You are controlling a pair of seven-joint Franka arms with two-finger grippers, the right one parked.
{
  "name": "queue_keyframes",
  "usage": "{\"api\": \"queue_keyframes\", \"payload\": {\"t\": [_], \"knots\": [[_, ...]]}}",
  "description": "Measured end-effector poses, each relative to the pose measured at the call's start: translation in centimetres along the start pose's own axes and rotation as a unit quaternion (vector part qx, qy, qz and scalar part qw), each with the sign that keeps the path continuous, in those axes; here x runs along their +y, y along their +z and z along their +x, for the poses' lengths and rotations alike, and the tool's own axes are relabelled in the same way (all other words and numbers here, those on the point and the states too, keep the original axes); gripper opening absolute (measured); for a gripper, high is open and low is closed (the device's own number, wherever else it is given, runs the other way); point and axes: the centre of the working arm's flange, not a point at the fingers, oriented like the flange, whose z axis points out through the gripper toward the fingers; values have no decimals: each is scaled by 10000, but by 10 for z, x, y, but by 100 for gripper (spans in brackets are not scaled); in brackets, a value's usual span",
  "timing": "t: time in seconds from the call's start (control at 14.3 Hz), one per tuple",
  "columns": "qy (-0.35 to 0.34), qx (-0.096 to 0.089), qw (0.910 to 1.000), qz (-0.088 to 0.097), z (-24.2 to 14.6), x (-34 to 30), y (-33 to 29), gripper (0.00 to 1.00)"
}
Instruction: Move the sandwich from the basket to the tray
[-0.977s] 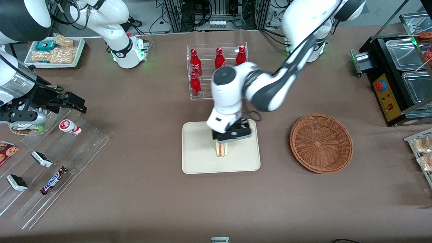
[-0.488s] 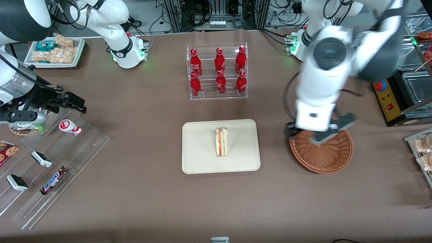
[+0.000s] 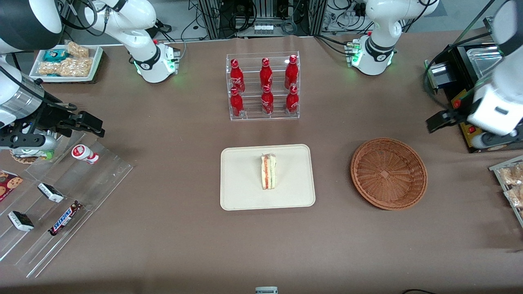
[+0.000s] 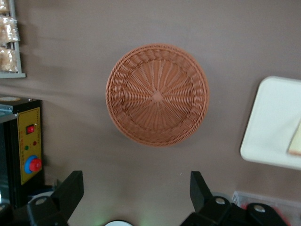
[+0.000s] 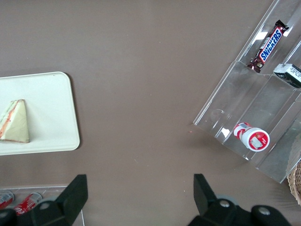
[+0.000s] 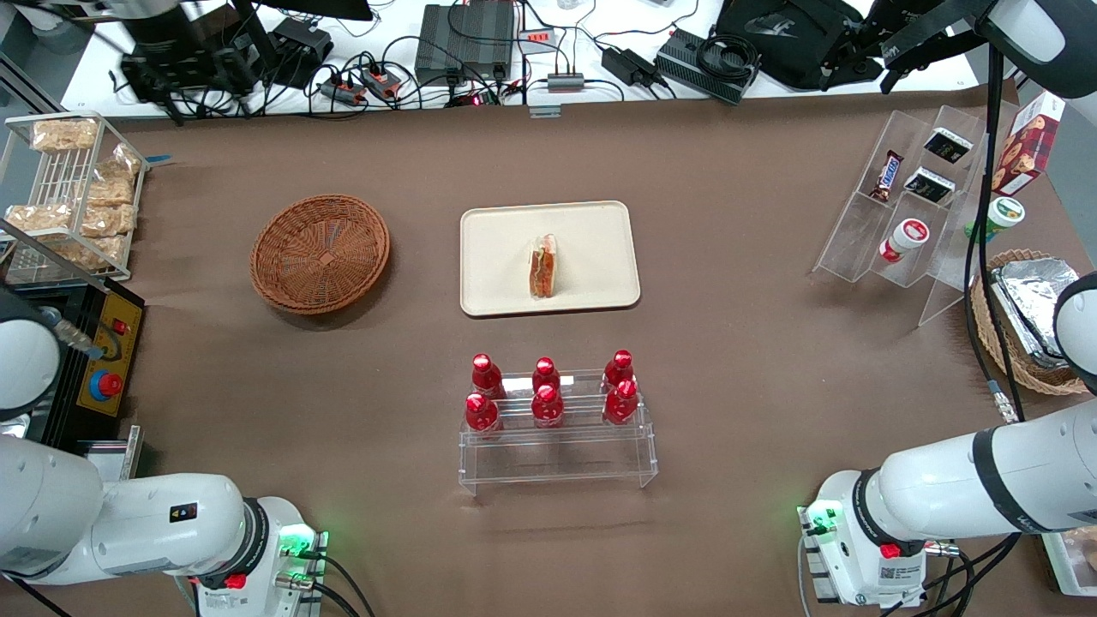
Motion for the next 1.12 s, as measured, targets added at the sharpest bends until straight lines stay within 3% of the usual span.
{"api": "queue_keyframes", "payload": {"t": [0.14,0.28,0.49,0.56,0.77,1.12], "knots": [[221,60,9995,-208,-5,-38,-9,100],[424,163,9987,-240,-2,-42,-12,100],[640,573,9963,-72,14,-19,-12,100],[689,620,9957,8,16,-14,-11,100],[726,622,9954,64,16,-6,-12,100],[576,466,9972,81,15,-23,-11,100]]}}
